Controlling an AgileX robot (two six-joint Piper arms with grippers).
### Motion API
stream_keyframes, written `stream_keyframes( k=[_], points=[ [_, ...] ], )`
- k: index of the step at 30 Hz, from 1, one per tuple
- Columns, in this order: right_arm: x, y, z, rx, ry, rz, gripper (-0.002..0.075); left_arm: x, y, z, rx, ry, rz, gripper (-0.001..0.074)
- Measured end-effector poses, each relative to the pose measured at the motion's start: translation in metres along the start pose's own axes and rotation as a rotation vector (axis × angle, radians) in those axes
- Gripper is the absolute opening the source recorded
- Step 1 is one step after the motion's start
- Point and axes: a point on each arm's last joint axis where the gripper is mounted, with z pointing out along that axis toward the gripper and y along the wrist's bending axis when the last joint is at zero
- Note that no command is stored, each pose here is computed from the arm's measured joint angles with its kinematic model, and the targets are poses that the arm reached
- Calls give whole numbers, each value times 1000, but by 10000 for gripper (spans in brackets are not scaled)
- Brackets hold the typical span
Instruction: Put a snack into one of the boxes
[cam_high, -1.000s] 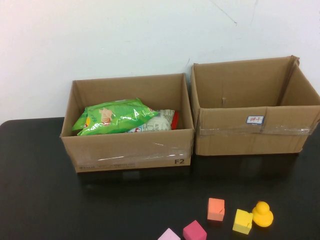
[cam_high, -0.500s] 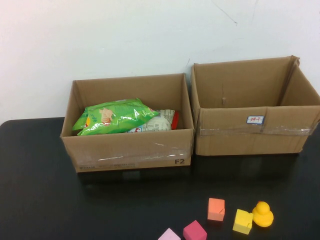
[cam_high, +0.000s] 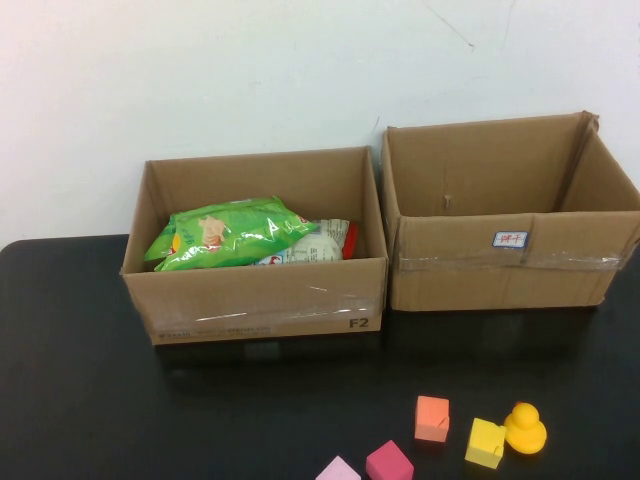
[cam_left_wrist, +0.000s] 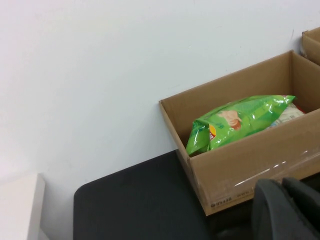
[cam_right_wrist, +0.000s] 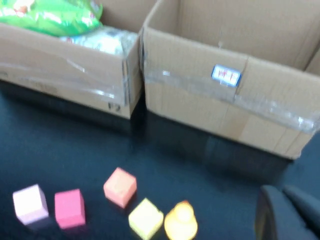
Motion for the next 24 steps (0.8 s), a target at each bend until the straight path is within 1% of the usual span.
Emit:
stream_keyframes(
  k=[6,12,13,18,21,24],
  points=[
    [-9,0,-3,2,-104,0,-1,2,-1,2,11,2,-15,-1],
    [-8,0,-28,19,-199,-72,-1,15,-3,9,3,-21,-46,-1],
    [-5,0,-40,22,-221,-79,-1,15,-3,7,-3,-40,-46,-1],
    [10,0,-57,29,-233,-82,-1,14,-3,6,-8,-53,-44,-1],
    [30,1,-58,34,-228,-66,-1,14,-3,6,-8,-53,-42,-1],
    [55,0,-50,52,-188,-64,-1,14,-3,6,-8,-53,-42,-1]
  ],
)
